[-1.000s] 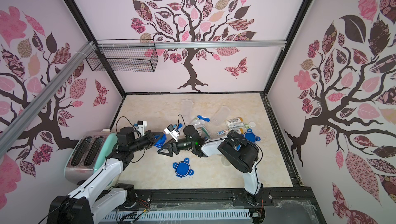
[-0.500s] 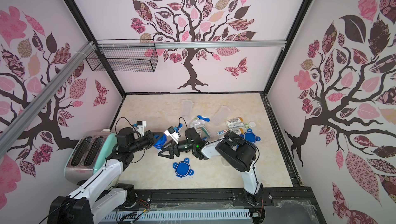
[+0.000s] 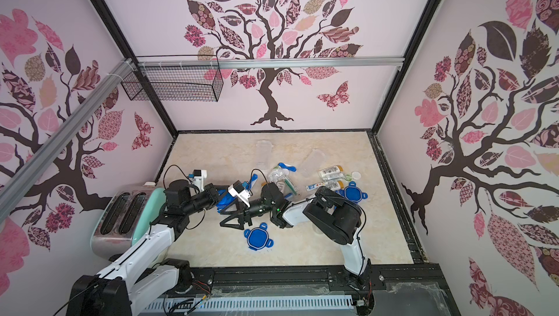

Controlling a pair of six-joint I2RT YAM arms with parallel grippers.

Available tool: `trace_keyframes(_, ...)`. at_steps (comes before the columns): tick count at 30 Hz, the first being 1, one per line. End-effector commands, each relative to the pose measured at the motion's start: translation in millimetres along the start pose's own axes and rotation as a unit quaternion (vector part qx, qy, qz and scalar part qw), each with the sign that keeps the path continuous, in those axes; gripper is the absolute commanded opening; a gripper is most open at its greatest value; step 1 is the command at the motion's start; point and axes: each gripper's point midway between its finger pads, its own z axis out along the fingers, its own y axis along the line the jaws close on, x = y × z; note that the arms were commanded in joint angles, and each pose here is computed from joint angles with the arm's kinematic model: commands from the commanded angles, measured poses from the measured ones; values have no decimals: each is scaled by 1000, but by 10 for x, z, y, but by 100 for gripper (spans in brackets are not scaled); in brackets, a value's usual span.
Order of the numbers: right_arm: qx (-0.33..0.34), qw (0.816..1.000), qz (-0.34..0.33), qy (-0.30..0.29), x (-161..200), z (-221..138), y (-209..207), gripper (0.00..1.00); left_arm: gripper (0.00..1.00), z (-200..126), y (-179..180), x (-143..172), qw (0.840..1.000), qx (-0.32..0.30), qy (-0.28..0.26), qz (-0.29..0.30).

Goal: Take out toiletry kits
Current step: Unfasten the latch on the container, then adjust the container at the center of the board.

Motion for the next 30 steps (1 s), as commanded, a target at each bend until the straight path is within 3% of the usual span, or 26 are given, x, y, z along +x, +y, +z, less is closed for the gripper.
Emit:
trace_keyframes(1,3,999,-34,15,-60,-37,116,77,0,-16,397,280,995,-78,42,-48)
trace_keyframes(7,41,997,-61,35,-84,-193,109,79,2,-146,-55,-32,998,-60,13,-6)
trace_keyframes(13,97,995,-34,12,-207,-411,-179,79,29,-368,-422,-273,997,-61,-22,42)
trace_keyframes(21,200,980,6,-3,-339,-557,-685,79,41,-663,-200,-199,988,-131,-56,57)
trace_keyframes(30,177,983,42,16,-268,-369,-844,78,45,-698,62,13,985,-164,-32,46)
